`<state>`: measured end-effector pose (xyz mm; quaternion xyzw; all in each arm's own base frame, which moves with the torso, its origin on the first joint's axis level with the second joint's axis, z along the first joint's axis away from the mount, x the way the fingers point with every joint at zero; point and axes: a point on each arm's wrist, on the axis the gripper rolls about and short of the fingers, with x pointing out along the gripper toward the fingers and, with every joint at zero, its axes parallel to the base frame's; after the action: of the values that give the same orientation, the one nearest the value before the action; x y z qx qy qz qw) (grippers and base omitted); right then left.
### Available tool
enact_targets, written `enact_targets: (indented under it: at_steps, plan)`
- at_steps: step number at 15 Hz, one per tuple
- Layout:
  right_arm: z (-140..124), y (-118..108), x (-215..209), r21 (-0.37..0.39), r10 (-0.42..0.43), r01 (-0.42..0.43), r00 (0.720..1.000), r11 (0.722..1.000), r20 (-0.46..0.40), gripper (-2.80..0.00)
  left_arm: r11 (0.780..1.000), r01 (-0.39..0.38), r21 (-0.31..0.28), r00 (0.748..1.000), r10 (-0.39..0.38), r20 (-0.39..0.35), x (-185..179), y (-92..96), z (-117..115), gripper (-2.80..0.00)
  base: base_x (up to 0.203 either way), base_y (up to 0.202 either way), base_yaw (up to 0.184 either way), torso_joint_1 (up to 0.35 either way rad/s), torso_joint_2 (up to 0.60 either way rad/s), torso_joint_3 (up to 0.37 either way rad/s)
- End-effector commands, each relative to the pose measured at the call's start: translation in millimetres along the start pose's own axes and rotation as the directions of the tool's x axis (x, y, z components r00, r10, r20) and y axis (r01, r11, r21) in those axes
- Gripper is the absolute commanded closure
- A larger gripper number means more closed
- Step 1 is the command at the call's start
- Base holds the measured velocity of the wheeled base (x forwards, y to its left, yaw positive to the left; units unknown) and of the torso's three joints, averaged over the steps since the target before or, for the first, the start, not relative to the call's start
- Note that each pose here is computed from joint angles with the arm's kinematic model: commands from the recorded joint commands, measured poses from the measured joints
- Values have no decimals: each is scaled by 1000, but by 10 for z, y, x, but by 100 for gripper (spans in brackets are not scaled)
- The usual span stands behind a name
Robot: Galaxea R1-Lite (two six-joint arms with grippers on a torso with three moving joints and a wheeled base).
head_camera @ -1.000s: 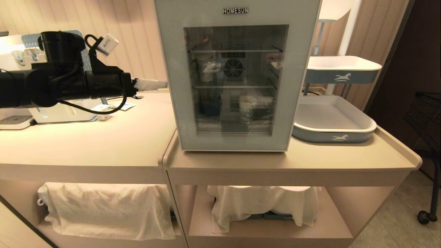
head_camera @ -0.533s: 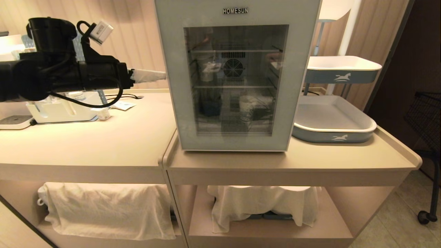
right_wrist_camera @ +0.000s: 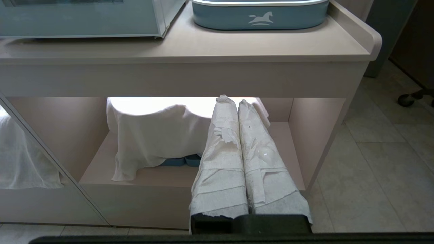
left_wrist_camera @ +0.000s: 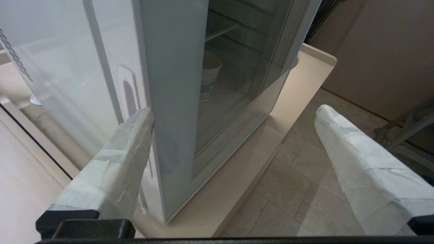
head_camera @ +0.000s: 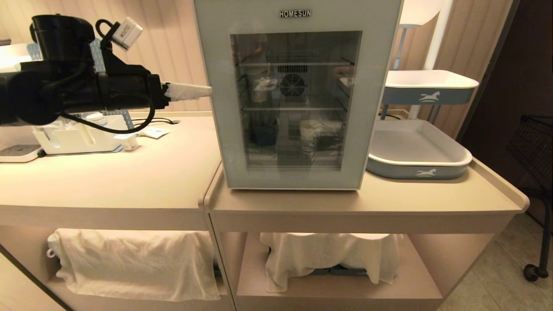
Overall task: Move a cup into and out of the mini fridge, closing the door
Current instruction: Open the freezer door
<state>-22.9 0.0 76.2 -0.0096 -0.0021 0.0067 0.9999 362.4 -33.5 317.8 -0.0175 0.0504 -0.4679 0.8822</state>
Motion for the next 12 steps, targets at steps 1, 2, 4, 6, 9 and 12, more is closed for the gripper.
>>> enact_targets:
  at_steps: [1, 2, 4, 6, 9, 12]
  plan:
    - [0, 0, 0, -1, 0, 0, 1000, 1000, 0, 0, 1000, 9, 3, 1000, -9, 2, -2, -26, 9, -280, 0, 0, 0, 0, 0, 0]
    - [0, 0, 0, -1, 0, 0, 1000, 1000, 0, 0, 1000, 8, 2, 1000, -8, 1, 1, -15, 3, -280, 0, 0, 0, 0, 0, 0]
    - [0, 0, 0, -1, 0, 0, 1000, 1000, 0, 0, 1000, 7, 0, 1000, -7, 0, 10, -1, -11, -280, 0, 0, 0, 0, 0, 0]
    - [0, 0, 0, -1, 0, 0, 1000, 1000, 0, 0, 1000, 7, 2, 1000, -7, 0, 33, 30, -35, -280, 0, 0, 0, 0, 0, 0]
    - [0, 0, 0, -1, 2, -2, 1000, 1000, 0, 0, 1000, 4, 4, 1000, -4, -2, 47, 58, -58, -280, 0, 0, 0, 0, 0, 0]
    - [0, 0, 0, -1, 2, -2, 1000, 1000, 0, 0, 999, -39, 3, 999, 39, -8, -29, 73, -70, -280, 0, 0, 0, 0, 0, 0]
